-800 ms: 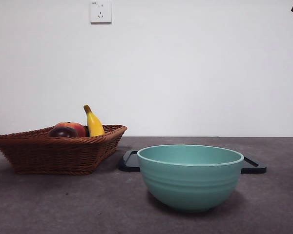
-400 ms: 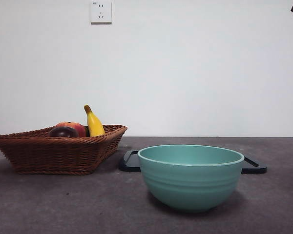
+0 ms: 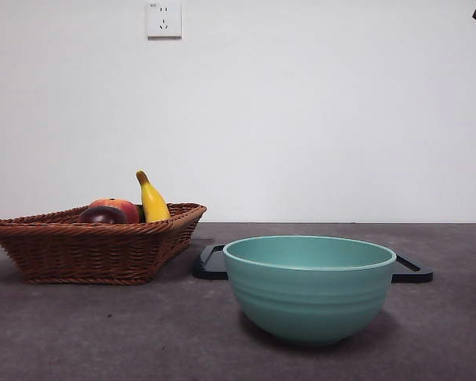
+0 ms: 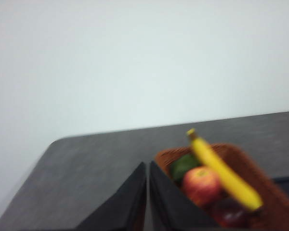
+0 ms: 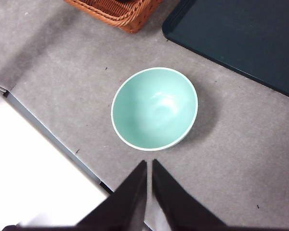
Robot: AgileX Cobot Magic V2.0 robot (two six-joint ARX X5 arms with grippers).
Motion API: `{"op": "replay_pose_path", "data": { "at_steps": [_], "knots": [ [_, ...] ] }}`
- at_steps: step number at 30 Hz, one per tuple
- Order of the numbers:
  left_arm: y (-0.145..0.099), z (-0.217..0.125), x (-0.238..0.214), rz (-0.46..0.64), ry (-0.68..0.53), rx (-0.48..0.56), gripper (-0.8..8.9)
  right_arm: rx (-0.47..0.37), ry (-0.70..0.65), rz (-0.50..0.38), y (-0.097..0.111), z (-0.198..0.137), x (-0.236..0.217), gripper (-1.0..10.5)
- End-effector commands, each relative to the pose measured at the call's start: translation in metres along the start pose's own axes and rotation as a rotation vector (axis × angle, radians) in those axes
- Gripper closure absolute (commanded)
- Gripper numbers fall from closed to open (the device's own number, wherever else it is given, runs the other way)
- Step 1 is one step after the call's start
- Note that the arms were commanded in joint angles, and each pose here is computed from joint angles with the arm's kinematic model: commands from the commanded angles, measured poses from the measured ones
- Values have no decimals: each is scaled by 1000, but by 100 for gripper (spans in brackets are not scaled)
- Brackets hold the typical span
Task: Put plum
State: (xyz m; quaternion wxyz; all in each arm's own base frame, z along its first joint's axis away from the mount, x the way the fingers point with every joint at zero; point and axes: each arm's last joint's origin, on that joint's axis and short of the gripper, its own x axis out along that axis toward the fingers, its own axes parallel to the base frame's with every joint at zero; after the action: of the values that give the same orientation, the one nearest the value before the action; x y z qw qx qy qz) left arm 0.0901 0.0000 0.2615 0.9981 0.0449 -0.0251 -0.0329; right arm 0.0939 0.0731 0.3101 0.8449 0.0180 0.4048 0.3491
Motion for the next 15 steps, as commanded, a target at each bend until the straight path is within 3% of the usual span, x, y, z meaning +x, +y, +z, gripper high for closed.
{"op": "replay_pose_path", "data": {
  "at_steps": [1, 8, 15],
  "knots": [
    [0, -18, -3, 32, 2, -9, 805, 0, -19, 10, 3, 4, -3, 940],
    [-2, -64, -3, 43, 64, -15, 805, -1, -19, 10, 3, 4, -3, 940],
    [-4, -87, -1, 40, 102, -19, 805, -1, -20, 10, 3, 4, -3, 940]
  ]
}}
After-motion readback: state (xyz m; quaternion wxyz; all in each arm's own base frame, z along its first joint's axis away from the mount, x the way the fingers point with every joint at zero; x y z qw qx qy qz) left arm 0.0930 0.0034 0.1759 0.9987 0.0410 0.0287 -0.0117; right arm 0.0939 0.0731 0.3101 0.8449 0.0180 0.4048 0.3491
